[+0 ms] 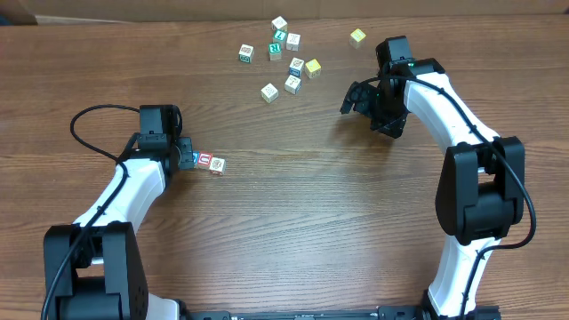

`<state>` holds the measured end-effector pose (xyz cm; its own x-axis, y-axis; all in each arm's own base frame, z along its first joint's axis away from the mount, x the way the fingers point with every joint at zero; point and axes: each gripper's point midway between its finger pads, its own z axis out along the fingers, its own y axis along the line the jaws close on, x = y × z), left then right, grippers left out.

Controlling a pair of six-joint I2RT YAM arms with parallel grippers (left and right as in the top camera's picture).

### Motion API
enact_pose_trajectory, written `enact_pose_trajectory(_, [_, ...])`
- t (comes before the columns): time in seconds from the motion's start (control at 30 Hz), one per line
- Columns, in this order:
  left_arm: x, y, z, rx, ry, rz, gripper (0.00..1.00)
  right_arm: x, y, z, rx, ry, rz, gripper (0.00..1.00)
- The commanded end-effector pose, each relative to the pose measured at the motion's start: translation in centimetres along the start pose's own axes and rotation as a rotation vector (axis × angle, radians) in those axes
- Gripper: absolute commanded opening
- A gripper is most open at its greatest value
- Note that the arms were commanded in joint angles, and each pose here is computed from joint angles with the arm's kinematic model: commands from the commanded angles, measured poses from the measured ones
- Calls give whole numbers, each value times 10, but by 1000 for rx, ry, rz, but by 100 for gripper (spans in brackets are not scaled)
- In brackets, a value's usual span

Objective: Form a horizontal line

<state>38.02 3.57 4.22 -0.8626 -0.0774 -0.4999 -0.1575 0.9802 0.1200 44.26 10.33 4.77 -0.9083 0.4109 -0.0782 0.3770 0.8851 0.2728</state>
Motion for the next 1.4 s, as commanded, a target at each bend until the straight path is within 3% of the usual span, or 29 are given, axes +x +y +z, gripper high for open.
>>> enact_pose_trajectory(0.0, [4,-2,1,10,8,20,27,-4,2,-12,-8,-32,-8,100])
enact_pose_trajectory(0.5, [4,-1,1,8,7,22,46,-5,3,-12,-10,-34,-8,100])
enact_pose_trajectory(0.7, [-40,0,-17,14,-75,-47,57,-5,3,-12,-11,-35,-8,100])
enact_pose_trajectory(0.8, [-68,3,-37,19,-101,-127,70,-5,3,-12,-11,-35,-8,100])
enact_pose_trajectory(0.83, [-76,2,-46,28,-97,-159,100,-5,3,-12,-11,-35,-8,100])
enact_pose_trajectory(0.97, [-72,-7,-51,84,-54,-161,100,-5,3,-12,-10,-35,-8,100])
enact_pose_trajectory(1.07, [-63,-33,-54,232,-4,-141,100,-5,3,-12,-11,-36,-9,100])
enact_pose_trajectory(1.1, [-63,-35,-54,245,0,-138,82,-6,3,-12,-12,-38,-9,100])
enact_pose_trajectory(1.13, [-62,-31,-53,219,1,-144,39,-6,3,-12,-13,-38,-9,100])
enact_pose_trajectory(1.2, [-56,-11,-50,107,20,-233,8,-5,3,-12,-10,-34,-8,100])
enact_pose_trajectory(1.23, [-49,1,-49,36,42,-320,4,-4,2,-12,-9,-33,-8,100])
enact_pose_trajectory(1.37, [-12,34,-52,-141,158,-497,4,-2,1,-12,-4,-24,-6,100])
